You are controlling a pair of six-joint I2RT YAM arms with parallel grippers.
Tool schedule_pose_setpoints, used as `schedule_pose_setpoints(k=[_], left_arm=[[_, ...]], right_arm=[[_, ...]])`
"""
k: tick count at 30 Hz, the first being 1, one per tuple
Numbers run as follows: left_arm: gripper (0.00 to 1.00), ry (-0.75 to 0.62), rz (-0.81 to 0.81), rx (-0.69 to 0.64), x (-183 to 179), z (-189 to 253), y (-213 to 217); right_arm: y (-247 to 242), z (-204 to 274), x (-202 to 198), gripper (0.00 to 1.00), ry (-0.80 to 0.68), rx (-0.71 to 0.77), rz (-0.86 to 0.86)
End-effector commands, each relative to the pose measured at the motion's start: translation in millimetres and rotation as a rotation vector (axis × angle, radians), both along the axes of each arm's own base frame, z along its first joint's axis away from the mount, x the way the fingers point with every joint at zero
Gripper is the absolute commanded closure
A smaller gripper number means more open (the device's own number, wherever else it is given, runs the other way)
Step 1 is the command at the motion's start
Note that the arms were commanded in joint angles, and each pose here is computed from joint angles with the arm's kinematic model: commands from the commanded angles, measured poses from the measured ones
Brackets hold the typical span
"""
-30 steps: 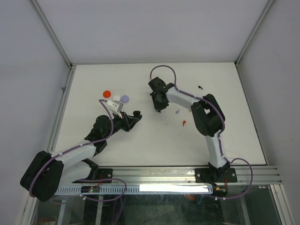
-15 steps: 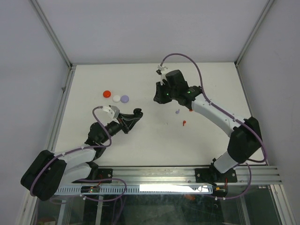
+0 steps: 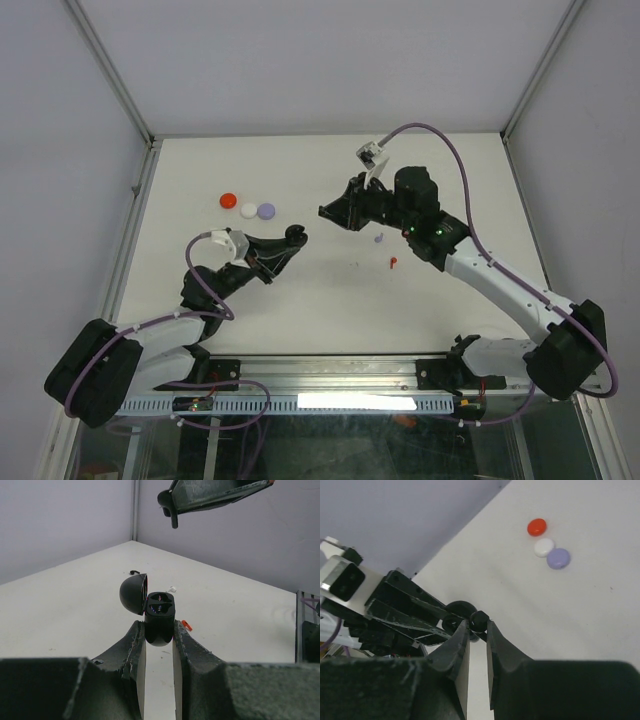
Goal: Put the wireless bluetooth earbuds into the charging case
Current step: Pick up the earbud from the center of the board, then place the earbud in the charging case.
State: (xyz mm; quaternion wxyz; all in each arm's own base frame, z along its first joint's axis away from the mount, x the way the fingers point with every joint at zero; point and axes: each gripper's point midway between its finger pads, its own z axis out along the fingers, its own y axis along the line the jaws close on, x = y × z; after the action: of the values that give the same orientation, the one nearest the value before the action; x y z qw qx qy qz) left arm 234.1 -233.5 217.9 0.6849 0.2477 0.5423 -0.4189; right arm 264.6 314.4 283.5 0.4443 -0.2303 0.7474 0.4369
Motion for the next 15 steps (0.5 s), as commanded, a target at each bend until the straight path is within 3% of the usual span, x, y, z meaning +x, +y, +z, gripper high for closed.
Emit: schedule_pose_setpoints(k=[1, 7, 15], left_arm=[[1.00, -0.204, -0.036, -0.034, -11.8, 44.7, 0.4], [1.00, -0.300, -0.084, -0.040, -25.3, 61.9, -2.1], [1.00, -0.331, -0.121, -0.084, -35.2, 78.9, -2.2]], right_arm=[[14.2, 63.7, -31.9, 0.88, -0.119, 0.220, 0.153], [26.0, 76.5, -60.0, 0.88, -0.155, 0.292, 0.276], [37.7, 74.4, -77.4, 0.88, -0.163, 0.312, 0.331]])
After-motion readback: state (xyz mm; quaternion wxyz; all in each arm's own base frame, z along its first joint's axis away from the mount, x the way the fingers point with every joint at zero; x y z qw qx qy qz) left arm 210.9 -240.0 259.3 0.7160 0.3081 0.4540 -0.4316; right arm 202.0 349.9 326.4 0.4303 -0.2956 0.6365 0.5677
